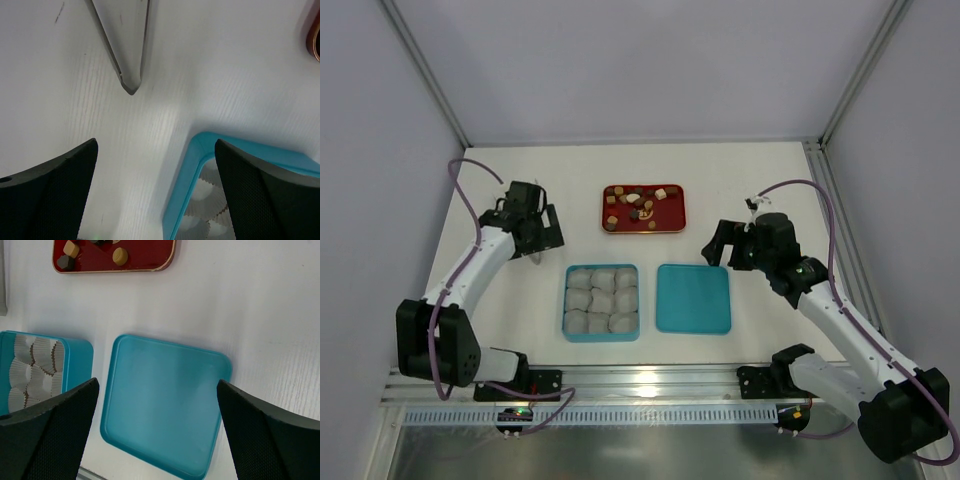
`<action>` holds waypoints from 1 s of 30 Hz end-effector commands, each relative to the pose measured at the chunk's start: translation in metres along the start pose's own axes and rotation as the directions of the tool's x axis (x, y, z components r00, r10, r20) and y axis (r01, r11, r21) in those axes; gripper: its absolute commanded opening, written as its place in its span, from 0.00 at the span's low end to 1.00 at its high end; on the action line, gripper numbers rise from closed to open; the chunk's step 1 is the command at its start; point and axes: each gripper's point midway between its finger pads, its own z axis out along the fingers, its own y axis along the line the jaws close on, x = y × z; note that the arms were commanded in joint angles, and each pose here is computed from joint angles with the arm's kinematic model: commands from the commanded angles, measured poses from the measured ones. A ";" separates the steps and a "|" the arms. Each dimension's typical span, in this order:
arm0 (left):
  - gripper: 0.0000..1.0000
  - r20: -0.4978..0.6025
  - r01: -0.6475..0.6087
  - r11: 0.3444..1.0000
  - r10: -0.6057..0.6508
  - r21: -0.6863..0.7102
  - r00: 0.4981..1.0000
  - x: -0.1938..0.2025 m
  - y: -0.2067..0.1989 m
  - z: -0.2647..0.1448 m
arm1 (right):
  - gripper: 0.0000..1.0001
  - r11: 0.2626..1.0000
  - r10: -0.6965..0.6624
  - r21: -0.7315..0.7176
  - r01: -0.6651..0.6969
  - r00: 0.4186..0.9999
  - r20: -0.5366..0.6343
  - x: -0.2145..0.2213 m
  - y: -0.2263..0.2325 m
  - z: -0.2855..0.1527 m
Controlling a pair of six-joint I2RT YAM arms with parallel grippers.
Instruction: Pack the chocolate
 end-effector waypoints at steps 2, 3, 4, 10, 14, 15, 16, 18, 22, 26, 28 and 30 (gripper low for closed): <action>0.96 0.079 0.075 0.996 -0.079 0.054 0.994 -0.048 -0.003 0.012 | 1.00 0.997 -0.027 -0.072 0.030 0.999 0.043 -0.019 0.018 -0.005; 0.95 0.070 0.079 0.996 -0.082 0.050 0.994 -0.049 -0.003 0.019 | 1.00 0.997 -0.027 -0.077 0.031 0.999 0.043 -0.018 0.019 -0.005; 0.96 0.076 0.086 0.996 -0.089 0.039 0.993 -0.053 0.002 0.022 | 1.00 0.996 -0.026 -0.088 0.030 0.999 0.039 -0.018 0.021 -0.004; 0.95 0.061 0.085 0.996 -0.086 0.016 0.994 -0.070 0.011 0.049 | 1.00 0.993 -0.020 -0.114 0.024 0.999 0.032 -0.016 0.025 -0.003; 0.95 0.055 0.098 0.995 -0.099 0.020 0.994 -0.075 0.020 0.067 | 1.00 0.993 -0.019 -0.118 0.022 0.999 0.029 -0.014 0.025 -0.003; 0.95 0.061 0.096 0.995 -0.098 0.036 0.993 -0.078 0.019 0.071 | 1.00 0.993 -0.017 -0.119 0.021 0.999 0.031 -0.014 0.025 -0.003; 0.95 0.058 0.095 0.995 -0.097 0.032 0.994 -0.077 0.020 0.074 | 1.00 0.992 -0.018 -0.122 0.021 0.999 0.033 -0.013 0.026 -0.003; 0.95 0.036 0.079 0.996 -0.081 0.034 0.996 -0.073 0.019 0.084 | 1.00 0.992 -0.016 -0.123 0.019 0.999 0.029 -0.012 0.025 -0.004; 0.95 0.021 0.116 0.993 -0.116 0.032 0.993 -0.073 0.033 0.101 | 1.00 0.992 -0.015 -0.123 0.018 0.999 0.030 -0.011 0.025 -0.004; 0.95 0.000 0.107 0.994 -0.107 0.015 0.994 -0.071 0.037 0.115 | 1.00 0.992 -0.015 -0.122 0.018 0.999 0.032 -0.010 0.024 -0.005; 0.93 -0.010 0.103 0.995 -0.102 0.017 0.995 -0.069 0.038 0.119 | 1.00 0.993 -0.013 -0.119 0.016 0.999 0.030 -0.009 0.024 -0.005; 0.93 -0.017 0.098 0.995 -0.097 0.018 0.995 -0.068 0.038 0.125 | 1.00 0.993 -0.014 -0.121 0.017 0.999 0.031 -0.009 0.024 -0.005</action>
